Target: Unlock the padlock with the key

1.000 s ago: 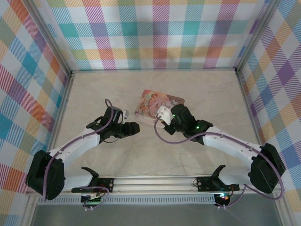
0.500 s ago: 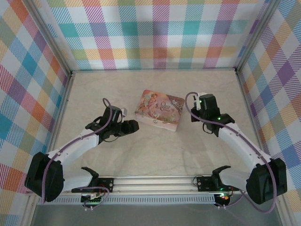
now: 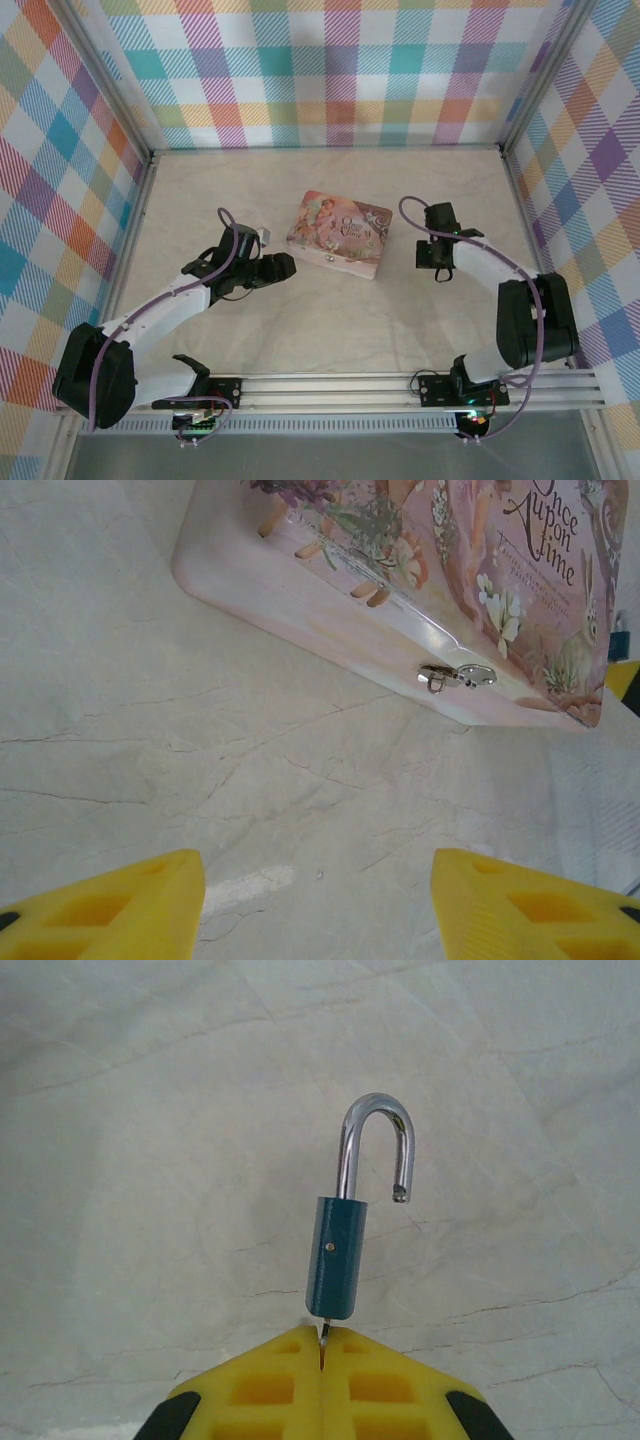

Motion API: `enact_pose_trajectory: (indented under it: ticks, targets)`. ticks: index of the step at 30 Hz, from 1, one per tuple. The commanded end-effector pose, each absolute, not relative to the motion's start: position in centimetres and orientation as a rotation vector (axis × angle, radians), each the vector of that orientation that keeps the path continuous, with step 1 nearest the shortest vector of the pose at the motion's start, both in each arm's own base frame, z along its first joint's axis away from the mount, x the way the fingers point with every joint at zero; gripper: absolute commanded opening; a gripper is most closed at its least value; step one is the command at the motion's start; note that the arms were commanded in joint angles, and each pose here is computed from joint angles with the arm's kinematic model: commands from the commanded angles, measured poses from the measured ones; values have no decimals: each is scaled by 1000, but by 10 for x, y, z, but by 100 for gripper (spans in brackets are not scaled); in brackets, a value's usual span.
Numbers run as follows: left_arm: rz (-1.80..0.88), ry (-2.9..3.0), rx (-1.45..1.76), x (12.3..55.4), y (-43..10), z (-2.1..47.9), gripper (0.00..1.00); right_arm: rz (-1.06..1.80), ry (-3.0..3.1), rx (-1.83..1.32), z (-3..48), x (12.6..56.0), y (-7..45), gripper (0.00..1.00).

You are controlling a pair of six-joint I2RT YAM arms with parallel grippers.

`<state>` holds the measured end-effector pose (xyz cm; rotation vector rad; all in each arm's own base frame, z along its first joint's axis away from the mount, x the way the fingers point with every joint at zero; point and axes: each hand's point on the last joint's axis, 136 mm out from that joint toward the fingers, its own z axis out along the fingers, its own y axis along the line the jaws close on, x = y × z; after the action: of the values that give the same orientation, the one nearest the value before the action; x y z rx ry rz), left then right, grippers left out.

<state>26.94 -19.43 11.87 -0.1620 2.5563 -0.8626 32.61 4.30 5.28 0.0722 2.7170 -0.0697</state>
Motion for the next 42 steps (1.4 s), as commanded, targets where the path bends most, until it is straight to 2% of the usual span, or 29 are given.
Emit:
enact_pose_trajectory:
  ticks: [1,4,9,15,19,20,21,22,26,34,39,42]
  targets:
    - [-846,2545,-186,273,-191,117,62,-29,2712,117,58,339,48,0]
    - [-839,2541,-185,275,-191,116,61,-1,2727,129,56,340,50,0]
    - [-818,2540,-176,277,-190,114,62,21,2759,152,51,340,53,6]
    - [-781,2538,-169,282,-186,118,62,24,2728,201,64,341,51,35]
    - [-716,2534,-181,285,-177,125,69,20,2678,213,88,343,48,50]
    - [-695,2529,-183,286,-174,127,71,22,2663,219,94,343,47,56]
    - [-668,2518,-188,288,-169,130,95,31,2639,222,102,343,47,97]
    - [-640,2507,-198,290,-164,134,100,41,2615,224,111,344,48,100]
    - [-492,2446,-256,303,-136,154,100,80,2522,230,139,348,49,100]
    - [-20,2189,-419,333,-30,210,100,60,2159,254,189,364,34,100]
    - [209,1999,-294,352,4,207,100,-63,1961,220,178,369,16,100]
    - [211,1959,-313,362,15,186,100,-122,1974,182,157,373,12,100]
